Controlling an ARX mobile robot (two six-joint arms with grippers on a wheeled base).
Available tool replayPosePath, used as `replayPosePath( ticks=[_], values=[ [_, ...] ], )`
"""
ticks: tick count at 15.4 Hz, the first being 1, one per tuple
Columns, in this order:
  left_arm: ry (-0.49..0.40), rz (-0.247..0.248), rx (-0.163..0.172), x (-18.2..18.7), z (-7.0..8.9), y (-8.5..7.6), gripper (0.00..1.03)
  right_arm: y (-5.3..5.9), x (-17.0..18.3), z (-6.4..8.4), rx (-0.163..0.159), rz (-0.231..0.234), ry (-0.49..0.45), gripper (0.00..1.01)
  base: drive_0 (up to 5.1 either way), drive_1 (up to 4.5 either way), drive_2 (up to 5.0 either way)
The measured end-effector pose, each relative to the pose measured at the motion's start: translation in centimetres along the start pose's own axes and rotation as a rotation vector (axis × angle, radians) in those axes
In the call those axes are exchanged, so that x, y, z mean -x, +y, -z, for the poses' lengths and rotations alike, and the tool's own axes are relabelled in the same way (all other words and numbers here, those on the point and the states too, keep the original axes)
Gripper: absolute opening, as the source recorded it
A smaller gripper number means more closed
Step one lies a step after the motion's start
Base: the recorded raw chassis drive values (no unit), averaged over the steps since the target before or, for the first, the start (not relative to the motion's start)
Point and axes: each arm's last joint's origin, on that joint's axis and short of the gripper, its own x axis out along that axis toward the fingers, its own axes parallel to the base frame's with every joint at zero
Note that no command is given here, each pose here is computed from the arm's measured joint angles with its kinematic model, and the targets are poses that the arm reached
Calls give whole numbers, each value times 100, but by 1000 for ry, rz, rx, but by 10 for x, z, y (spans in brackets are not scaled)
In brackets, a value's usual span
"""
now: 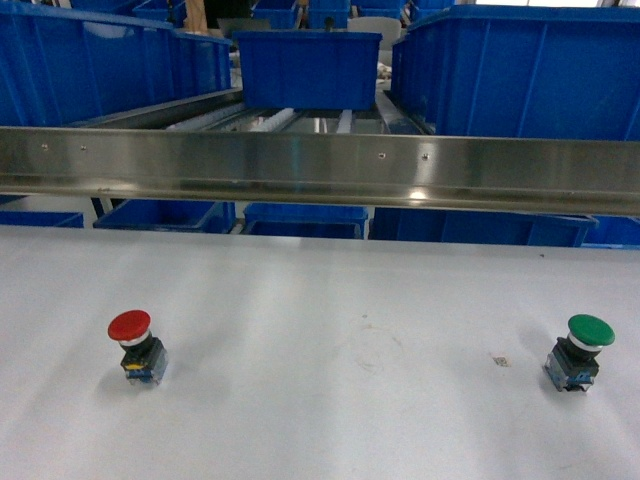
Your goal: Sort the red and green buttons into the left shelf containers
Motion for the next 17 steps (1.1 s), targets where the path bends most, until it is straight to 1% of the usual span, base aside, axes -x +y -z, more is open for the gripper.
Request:
replayPosePath(
  ticks=[17],
  values=[
    [0, 0, 0, 0, 0, 0, 98, 0, 0, 0, 0, 0, 0, 98, 0, 0, 0]
  ],
)
